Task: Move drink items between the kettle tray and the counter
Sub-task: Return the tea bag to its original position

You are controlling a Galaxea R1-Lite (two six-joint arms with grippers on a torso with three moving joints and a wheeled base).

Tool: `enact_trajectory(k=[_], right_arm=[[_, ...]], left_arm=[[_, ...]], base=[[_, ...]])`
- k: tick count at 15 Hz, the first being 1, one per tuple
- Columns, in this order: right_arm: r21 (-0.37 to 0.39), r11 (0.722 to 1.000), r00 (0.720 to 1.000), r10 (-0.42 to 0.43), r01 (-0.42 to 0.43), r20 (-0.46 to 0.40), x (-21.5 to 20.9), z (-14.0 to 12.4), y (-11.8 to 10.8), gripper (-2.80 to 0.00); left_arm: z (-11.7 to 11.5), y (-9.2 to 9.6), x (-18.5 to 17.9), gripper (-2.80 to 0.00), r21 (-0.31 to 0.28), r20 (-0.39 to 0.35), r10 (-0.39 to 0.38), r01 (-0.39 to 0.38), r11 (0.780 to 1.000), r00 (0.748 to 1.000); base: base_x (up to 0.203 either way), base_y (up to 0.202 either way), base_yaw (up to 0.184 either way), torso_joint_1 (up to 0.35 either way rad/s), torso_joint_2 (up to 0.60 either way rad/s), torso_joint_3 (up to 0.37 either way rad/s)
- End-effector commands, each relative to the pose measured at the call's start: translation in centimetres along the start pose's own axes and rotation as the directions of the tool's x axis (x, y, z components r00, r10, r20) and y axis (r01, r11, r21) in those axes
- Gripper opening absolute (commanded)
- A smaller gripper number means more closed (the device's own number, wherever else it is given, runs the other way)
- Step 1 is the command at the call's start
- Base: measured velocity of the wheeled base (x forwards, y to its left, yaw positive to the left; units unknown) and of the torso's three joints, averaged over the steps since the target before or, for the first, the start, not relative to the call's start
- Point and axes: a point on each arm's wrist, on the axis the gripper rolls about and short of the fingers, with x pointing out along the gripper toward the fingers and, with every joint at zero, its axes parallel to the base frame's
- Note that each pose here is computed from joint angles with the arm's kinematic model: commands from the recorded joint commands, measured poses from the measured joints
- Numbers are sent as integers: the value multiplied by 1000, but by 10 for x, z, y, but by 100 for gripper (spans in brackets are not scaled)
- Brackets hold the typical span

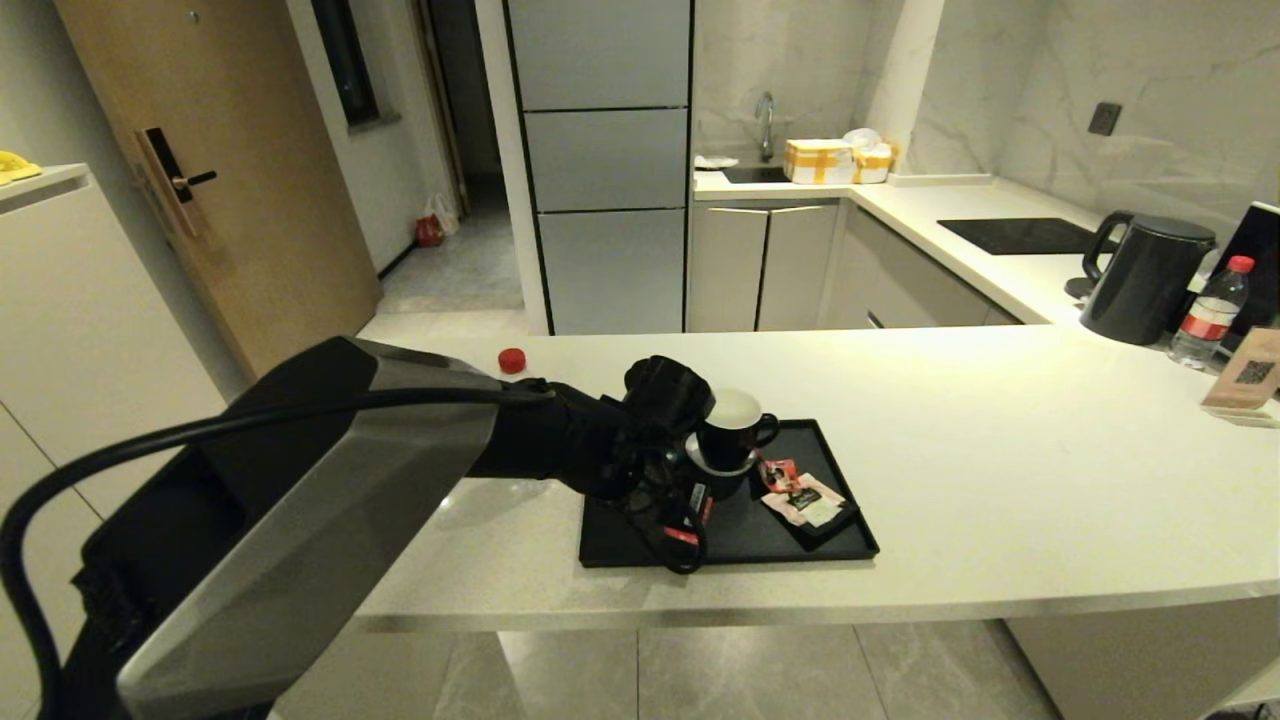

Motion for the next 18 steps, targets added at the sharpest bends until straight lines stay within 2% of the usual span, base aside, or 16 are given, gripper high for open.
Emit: enact_trajectory(k=[1,6,9,17,18], right_arm=[[0,1000,1000,0,0,-2,0,0,0,-280],[0,1000,1000,0,0,-2,0,0,0,-280],[0,1000,1000,0,0,-2,0,0,0,-280],[0,1000,1000,0,0,-2,0,0,0,-280],[0,1000,1000,0,0,-2,0,0,0,-280]], left_arm=[[-3,-8,15,-280,9,-15,-2,3,1000,1000],[5,-20,28,-280,11,-3,-14,14,1000,1000],[3,-22,41,-280,14,1,19,-19,1000,1000],[6,-21,38,-280,-3,15,25,-25,1000,1000],[6,-21,38,0,-3,15,25,-25,1000,1000]], base=[[0,0,0,0,0,0],[0,0,0,0,0,0],[0,0,0,0,0,0],[0,0,0,0,0,0],[0,0,0,0,0,0]])
